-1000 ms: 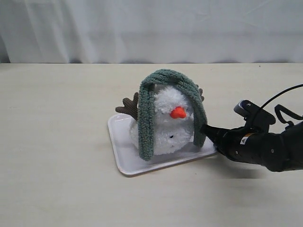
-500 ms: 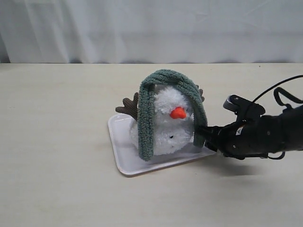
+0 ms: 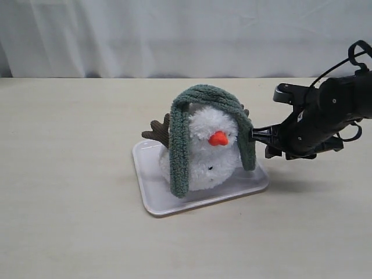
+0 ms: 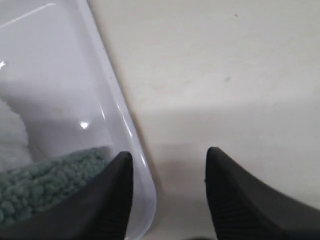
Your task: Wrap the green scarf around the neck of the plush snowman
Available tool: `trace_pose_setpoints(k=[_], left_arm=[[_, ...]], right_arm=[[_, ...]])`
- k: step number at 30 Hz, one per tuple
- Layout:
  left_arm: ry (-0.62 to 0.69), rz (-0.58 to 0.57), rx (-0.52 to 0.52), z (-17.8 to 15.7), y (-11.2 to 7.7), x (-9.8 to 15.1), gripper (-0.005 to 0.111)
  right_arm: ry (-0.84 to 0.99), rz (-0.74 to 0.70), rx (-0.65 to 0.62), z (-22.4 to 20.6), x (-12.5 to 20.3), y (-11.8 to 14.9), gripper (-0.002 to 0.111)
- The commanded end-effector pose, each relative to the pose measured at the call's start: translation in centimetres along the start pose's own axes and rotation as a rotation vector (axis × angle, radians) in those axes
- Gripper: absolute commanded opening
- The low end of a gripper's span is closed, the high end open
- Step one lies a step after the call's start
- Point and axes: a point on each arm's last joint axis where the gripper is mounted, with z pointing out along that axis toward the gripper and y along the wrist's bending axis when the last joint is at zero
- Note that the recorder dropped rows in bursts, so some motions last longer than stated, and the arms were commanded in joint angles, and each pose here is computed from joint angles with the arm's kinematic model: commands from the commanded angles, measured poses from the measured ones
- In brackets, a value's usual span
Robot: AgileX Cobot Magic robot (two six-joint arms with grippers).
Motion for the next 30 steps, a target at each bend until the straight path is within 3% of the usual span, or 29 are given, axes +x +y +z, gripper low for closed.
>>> trace_pose_setpoints(k=[1,8,22,30], left_arm=[[-0.013,-0.001,0.004,0.0,0.0,-0.1,0.0],[-0.013,-0.001,0.004,0.0,0.0,-0.1,0.0],[-0.013,-0.001,0.004,0.0,0.0,-0.1,0.0],[-0.013,-0.001,0.004,0.0,0.0,-0.1,0.0]], right_arm=[[0.029,-0.098,0.015,1.2,-0.8,0.0,0.036],[0.056,-0.231,0.033,0.9,-2.1,0.2,0.035],[0.147,-0.387,0.058,-6.2,-2.5,0.1,0.035],[-0.014,-0.52,-0.089,-12.9,-1.8,2.8,0.035]])
